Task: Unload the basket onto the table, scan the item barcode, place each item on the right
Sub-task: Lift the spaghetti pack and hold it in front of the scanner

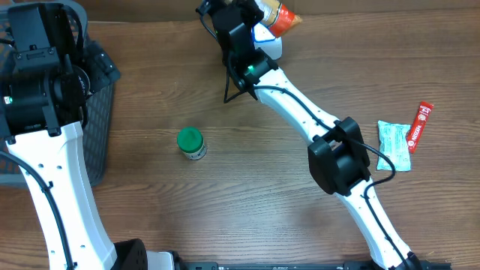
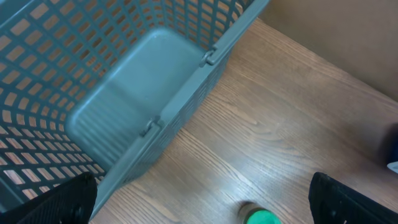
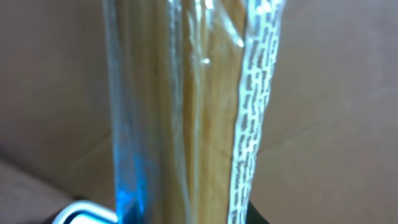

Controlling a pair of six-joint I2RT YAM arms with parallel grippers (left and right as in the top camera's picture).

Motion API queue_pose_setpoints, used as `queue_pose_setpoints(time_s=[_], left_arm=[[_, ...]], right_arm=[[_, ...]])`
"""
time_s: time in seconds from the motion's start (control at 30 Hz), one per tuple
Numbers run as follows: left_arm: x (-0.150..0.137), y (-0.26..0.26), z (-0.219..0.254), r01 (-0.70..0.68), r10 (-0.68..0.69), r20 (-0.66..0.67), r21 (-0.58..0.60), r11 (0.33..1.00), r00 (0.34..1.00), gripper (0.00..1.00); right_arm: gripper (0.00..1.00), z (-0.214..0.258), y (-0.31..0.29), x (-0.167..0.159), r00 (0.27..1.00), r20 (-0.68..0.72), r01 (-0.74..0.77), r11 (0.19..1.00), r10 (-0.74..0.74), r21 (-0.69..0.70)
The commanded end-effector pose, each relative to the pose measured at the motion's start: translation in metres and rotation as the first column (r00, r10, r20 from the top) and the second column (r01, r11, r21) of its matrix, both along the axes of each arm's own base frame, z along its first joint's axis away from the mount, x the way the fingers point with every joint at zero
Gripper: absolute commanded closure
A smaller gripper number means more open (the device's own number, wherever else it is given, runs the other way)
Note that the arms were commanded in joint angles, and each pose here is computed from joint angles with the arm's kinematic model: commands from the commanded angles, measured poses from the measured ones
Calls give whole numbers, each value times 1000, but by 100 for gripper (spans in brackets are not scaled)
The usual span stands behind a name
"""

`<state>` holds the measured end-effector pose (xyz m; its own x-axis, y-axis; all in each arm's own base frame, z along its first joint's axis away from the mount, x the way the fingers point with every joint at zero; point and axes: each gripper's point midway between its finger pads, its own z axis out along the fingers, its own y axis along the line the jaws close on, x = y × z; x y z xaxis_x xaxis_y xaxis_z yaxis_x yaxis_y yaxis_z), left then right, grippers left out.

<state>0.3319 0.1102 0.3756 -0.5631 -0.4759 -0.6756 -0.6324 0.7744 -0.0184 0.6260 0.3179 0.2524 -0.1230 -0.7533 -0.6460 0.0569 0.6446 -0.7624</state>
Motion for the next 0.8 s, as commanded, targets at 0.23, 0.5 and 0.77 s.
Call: queue_pose_setpoints(time_s=[0.23,0.5,0.77], left_arm=[[1,4,2,-6,6,0,15,1000,1000,0],[1,4,2,-6,6,0,15,1000,1000,0],[1,4,2,-6,6,0,15,1000,1000,0]], right_arm=[[96,1,-12,17,987,155,60,989,-39,-134],[96,-14,-6,21,982,190,14,999,-7,-33],[96,-53,1,24,991,136,10,997,1,-81]])
